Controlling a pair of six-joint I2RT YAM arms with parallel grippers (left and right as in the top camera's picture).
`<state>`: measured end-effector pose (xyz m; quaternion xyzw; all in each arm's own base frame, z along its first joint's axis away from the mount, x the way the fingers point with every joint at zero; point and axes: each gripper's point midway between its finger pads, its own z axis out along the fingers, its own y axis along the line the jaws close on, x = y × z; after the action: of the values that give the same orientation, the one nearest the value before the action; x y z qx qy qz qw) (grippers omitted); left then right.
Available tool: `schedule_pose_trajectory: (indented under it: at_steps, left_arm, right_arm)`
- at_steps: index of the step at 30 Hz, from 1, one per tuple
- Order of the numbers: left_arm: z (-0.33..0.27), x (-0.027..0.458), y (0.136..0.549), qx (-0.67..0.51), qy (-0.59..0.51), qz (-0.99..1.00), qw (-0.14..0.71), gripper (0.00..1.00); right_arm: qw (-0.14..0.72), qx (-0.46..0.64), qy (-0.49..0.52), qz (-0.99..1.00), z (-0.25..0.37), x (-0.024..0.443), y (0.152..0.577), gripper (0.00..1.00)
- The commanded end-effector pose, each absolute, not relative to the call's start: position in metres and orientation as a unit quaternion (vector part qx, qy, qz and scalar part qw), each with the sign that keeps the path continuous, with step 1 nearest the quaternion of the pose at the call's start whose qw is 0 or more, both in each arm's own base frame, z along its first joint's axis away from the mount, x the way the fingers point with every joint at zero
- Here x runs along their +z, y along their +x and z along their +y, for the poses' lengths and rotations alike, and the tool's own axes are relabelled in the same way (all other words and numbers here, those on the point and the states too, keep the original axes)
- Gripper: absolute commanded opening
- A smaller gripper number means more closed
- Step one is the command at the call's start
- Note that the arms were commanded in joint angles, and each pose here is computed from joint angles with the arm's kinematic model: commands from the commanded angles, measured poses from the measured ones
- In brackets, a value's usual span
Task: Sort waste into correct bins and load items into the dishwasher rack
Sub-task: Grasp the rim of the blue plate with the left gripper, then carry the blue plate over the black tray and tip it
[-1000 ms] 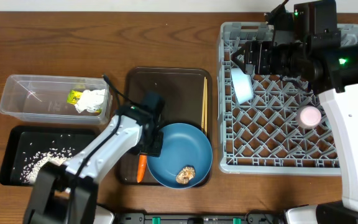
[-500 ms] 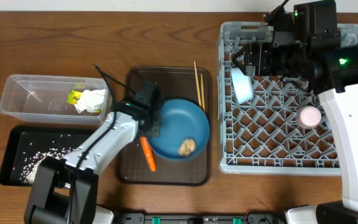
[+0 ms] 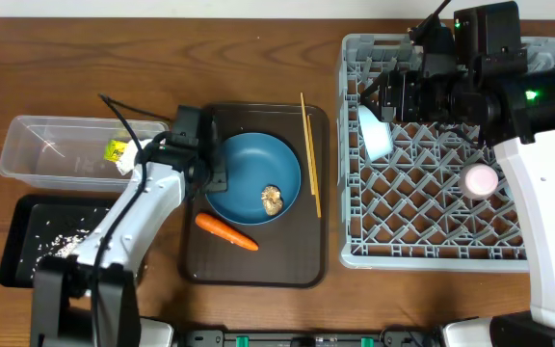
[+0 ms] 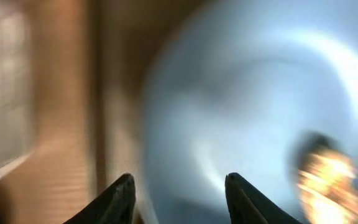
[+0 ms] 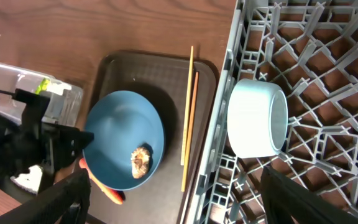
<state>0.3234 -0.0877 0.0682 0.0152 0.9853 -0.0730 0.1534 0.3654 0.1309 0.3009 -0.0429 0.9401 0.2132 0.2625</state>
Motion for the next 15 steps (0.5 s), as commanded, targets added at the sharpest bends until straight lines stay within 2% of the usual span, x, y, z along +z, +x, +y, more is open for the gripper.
schedule_pose_trajectory:
  at_steps: [1, 10, 12, 15]
  left_arm:
    - [-0.134, 0.093, 0.312, -0.143, 0.149, 0.964, 0.167, 0.49]
    - [-0.195, 0.078, 0.255, -0.144, 0.346, 0.92, 0.113, 0.49]
    - [-0.201, 0.073, 0.249, -0.129, 0.367, 0.915, 0.107, 0.53]
    - [-0.202, 0.062, 0.245, -0.1, 0.383, 0.913, 0.096, 0.53]
  right_arm:
    - [0.271, 0.212, -0.048, 0.938, 0.129, 0.306, 0.365, 0.81]
    - [0.272, 0.207, -0.046, 0.939, 0.127, 0.306, 0.365, 0.82]
    - [0.273, 0.207, -0.046, 0.939, 0.127, 0.306, 0.366, 0.82]
    - [0.272, 0.207, -0.046, 0.939, 0.127, 0.306, 0.365, 0.82]
